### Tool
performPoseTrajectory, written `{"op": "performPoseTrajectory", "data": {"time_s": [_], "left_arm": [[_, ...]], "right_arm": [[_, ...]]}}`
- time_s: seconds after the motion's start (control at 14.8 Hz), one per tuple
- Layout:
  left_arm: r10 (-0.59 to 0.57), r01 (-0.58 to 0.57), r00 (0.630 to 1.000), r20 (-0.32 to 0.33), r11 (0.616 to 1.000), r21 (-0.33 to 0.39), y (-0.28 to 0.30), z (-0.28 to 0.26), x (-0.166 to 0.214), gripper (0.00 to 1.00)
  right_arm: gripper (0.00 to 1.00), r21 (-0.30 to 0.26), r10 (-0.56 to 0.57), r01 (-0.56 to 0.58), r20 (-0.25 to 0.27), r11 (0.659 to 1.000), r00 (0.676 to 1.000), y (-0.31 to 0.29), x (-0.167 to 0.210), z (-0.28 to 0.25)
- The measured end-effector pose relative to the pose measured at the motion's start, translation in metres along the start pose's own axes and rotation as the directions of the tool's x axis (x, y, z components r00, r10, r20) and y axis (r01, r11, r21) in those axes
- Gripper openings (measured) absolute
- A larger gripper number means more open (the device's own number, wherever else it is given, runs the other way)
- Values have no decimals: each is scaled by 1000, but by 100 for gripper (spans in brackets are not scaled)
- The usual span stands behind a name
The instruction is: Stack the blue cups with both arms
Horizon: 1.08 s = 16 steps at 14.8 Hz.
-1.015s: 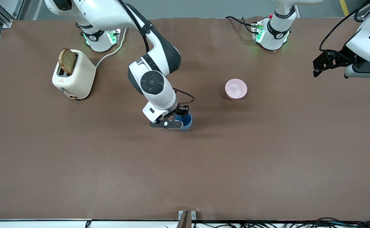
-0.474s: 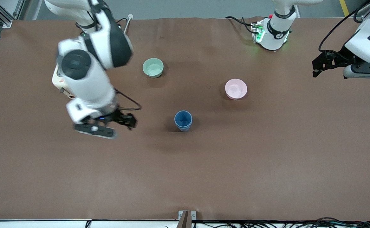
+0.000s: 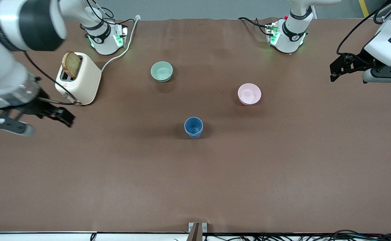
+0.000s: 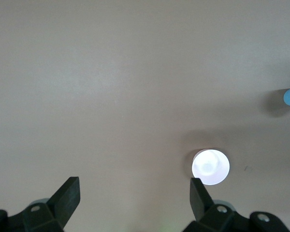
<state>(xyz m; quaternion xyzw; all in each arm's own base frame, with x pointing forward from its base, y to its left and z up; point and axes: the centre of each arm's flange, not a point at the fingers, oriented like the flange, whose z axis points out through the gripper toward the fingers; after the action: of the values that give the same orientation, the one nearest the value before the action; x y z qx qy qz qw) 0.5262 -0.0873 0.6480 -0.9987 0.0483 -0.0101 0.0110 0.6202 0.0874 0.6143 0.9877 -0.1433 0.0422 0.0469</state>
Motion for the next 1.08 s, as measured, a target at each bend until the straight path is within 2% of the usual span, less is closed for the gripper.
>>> {"op": "performPoseTrajectory", "data": {"time_s": [0.34,0.54,0.74,1.08], "left_arm": [[3,-3,1000,0,1000,0,0,0,0,100],[7,-7,1000,-7,1000,-1,0,-2,2,100],[2,-2,1000,-11,1000,-2,-3,-3,5,100],[-5,5,1000,-13,1000,-2,-6,-3,6,100]], "right_arm": [[100,36,-30,28,59,999,998,160,21,-16],[100,76,-51,46,72,996,996,214,17,-24],[100,109,-81,73,72,991,994,214,10,-27],[100,115,-136,128,63,985,989,186,-10,-26]]}}
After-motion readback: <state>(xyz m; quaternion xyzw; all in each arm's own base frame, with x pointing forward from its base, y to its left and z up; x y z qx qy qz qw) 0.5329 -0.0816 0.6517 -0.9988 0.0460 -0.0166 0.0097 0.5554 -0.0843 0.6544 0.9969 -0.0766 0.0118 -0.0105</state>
